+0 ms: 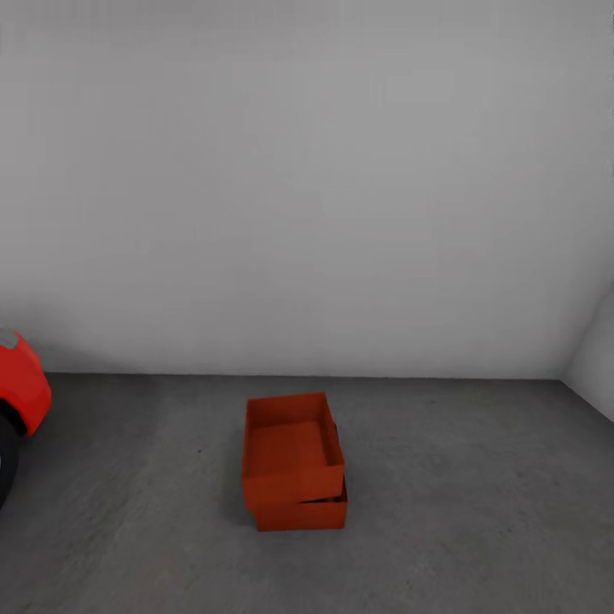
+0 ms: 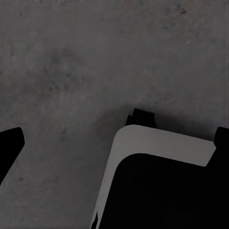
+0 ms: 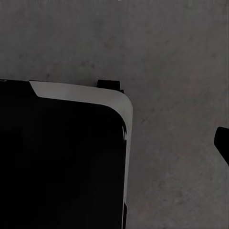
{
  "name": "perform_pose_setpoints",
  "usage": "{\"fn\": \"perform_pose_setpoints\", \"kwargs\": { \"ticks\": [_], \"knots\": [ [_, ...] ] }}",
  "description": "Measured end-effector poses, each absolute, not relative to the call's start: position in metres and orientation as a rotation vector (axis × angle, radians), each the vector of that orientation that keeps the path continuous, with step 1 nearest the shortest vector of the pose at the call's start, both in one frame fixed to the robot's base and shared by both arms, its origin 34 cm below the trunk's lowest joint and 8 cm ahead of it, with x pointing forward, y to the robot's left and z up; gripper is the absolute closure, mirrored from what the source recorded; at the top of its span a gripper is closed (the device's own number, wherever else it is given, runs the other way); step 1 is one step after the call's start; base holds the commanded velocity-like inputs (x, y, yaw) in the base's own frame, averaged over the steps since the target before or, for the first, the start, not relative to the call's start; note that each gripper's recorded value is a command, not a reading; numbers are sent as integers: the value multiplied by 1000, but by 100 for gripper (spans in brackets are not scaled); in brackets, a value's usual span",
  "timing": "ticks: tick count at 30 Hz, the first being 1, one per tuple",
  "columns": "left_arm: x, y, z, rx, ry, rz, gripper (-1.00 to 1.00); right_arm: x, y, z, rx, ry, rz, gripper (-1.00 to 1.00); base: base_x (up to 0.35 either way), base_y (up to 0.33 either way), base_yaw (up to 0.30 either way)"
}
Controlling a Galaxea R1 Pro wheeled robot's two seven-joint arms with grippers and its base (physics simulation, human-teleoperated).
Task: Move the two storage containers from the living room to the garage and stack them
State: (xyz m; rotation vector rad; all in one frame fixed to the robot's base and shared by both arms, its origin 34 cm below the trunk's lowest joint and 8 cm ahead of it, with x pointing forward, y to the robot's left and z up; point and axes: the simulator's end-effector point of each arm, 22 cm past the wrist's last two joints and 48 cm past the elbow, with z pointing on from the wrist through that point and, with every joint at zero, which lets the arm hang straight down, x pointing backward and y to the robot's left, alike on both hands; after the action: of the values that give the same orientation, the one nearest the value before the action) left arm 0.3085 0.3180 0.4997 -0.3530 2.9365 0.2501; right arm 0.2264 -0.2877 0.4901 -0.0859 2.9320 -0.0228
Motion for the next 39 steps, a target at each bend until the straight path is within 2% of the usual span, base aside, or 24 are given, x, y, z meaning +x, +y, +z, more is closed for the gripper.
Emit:
{"fn": "perform_pose_setpoints", "kwargs": {
  "ticks": [39],
  "knots": [
    [332, 318, 511, -354, 2874, 234, -100, 251, -287, 496, -86, 2868, -24, -100, 0, 0, 0]
  ]
}}
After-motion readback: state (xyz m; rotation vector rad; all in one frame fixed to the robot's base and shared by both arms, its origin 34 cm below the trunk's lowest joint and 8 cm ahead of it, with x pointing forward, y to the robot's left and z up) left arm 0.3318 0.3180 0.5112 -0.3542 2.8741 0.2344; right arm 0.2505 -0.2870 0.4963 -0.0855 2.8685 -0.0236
